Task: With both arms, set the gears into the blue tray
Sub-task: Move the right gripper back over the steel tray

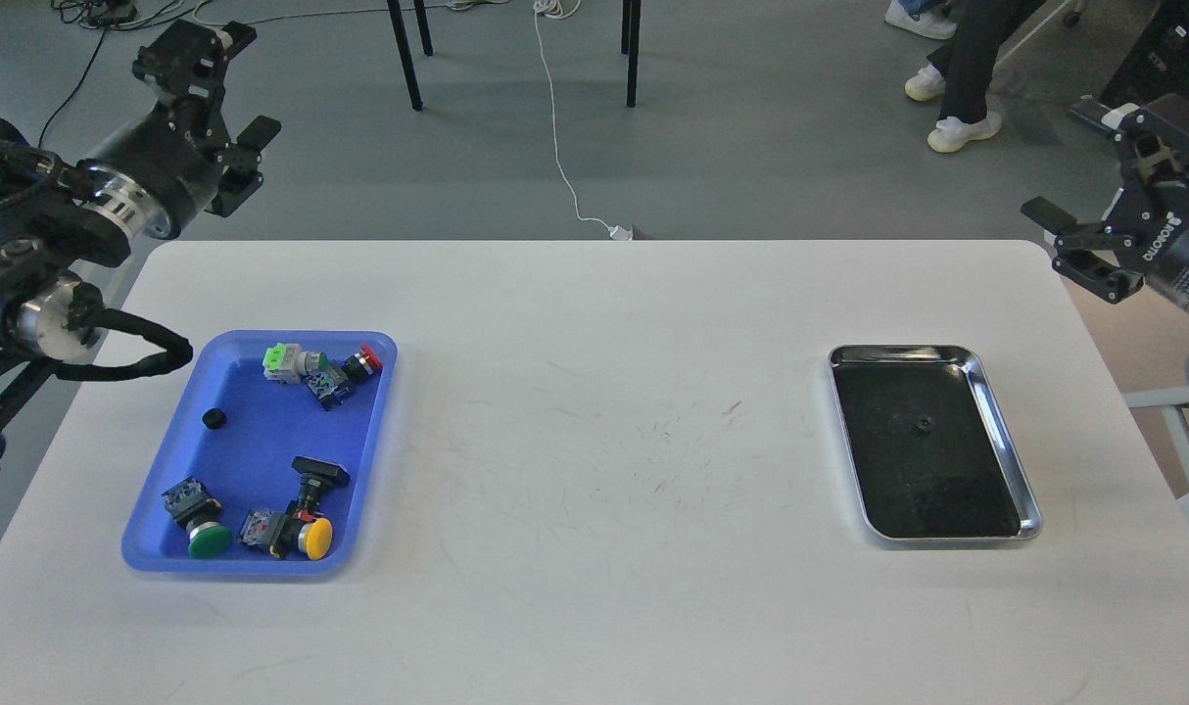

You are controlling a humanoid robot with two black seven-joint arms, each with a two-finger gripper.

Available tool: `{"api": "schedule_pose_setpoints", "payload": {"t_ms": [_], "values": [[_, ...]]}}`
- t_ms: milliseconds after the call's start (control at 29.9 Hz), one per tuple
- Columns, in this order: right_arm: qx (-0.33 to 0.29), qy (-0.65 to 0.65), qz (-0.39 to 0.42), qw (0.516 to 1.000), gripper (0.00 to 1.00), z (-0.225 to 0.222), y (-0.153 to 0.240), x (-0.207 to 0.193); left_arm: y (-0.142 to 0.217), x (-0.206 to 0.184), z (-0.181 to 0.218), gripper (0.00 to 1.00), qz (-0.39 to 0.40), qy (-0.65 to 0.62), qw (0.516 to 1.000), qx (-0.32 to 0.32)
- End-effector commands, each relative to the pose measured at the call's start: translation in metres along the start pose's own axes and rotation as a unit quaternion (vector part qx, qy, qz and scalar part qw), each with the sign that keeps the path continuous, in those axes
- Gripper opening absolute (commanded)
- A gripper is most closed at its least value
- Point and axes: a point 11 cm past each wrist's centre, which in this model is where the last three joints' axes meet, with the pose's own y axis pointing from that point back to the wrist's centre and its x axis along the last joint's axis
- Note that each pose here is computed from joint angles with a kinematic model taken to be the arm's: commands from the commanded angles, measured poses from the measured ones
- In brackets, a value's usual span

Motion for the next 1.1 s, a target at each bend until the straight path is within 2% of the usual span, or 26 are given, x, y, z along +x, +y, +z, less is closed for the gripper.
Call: {"api": "schedule_pose_setpoints", "payload": {"t_ms": [0,100,234,401,568,669,903,1070], "values": [[-0.021,0.099,-0.040,0.994,0.97,-0.012,-0.017,-0.005,-0.008,-0.008,0.006,0.98,0.002,0.105,0.994,-0.027],[-0.073,0.211,-0.104,0.969,0.97,-0.005,-0.029,-0.021,-0.010,-0.010,0.011,0.98,-0.008,0.163,0.985,-0.046],[-0.135,0.346,-0.182,0.910,0.97,-0.001,-0.039,-0.033,-0.008,-0.001,0.005,0.98,0.001,0.186,0.982,-0.046],[-0.190,0.436,-0.240,0.846,0.97,0.009,-0.056,-0.038,-0.009,0.018,-0.020,0.98,0.018,0.239,0.970,-0.044],[-0.221,0.537,-0.325,0.747,0.96,0.043,-0.068,-0.057,-0.014,0.021,-0.051,0.98,0.024,0.265,0.963,-0.039],[-0.219,0.550,-0.347,0.728,0.95,0.055,-0.067,-0.056,-0.015,0.024,-0.051,0.98,0.028,0.262,0.964,-0.039],[-0.275,0.592,-0.366,0.663,0.96,0.100,-0.066,-0.040,-0.019,0.012,-0.059,0.98,0.011,0.221,0.975,-0.018],[-0.286,0.587,-0.376,0.658,0.94,0.116,-0.057,-0.040,-0.021,0.005,-0.062,0.98,0.004,0.216,0.976,-0.014]]}}
